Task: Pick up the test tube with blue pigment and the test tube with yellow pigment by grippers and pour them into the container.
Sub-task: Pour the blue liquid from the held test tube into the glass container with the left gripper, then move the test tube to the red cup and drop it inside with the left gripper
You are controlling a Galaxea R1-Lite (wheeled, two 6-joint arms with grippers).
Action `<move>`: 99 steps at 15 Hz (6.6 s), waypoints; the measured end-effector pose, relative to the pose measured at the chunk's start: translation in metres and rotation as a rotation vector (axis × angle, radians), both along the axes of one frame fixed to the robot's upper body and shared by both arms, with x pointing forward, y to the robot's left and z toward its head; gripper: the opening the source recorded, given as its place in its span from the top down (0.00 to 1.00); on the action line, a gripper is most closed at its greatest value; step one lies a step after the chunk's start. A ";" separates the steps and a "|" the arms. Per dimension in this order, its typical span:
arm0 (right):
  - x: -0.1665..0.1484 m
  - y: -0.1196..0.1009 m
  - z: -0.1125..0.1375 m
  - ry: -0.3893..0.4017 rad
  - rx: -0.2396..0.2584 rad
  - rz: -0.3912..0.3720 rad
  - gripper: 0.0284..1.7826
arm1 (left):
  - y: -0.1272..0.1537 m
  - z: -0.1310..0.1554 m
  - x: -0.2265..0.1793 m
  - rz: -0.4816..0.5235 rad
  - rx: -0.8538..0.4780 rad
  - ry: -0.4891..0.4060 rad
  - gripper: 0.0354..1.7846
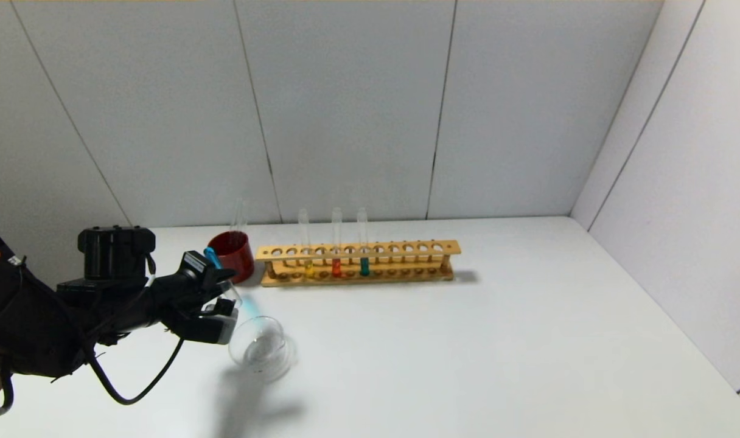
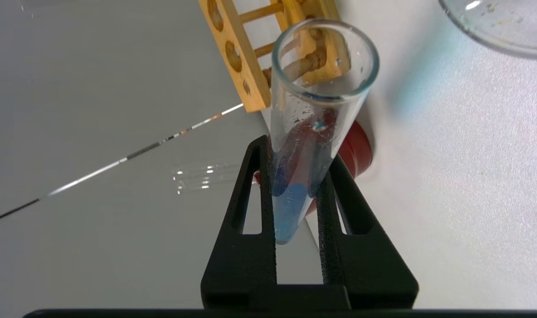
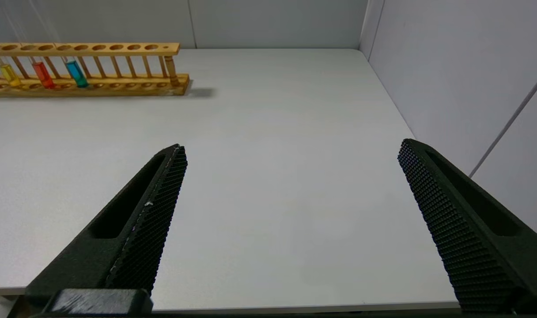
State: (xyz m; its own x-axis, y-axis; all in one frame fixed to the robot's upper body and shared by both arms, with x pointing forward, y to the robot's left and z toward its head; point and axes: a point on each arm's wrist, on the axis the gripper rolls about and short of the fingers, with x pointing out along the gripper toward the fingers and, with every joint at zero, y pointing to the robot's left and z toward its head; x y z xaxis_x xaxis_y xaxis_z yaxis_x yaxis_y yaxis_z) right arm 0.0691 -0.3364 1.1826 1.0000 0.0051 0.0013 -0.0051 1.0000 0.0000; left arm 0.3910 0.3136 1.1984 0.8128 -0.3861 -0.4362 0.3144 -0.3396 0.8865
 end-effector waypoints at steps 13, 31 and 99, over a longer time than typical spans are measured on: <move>0.000 0.000 0.000 0.000 0.000 0.000 0.02 | -0.001 -0.007 0.002 -0.037 0.069 -0.007 0.84; 0.000 0.000 0.000 0.000 0.000 0.000 0.02 | -0.005 -0.009 -0.010 -0.132 0.210 -0.060 0.84; 0.000 0.000 0.000 0.000 0.000 0.000 0.02 | -0.040 0.089 -0.024 0.566 -0.394 -0.113 0.84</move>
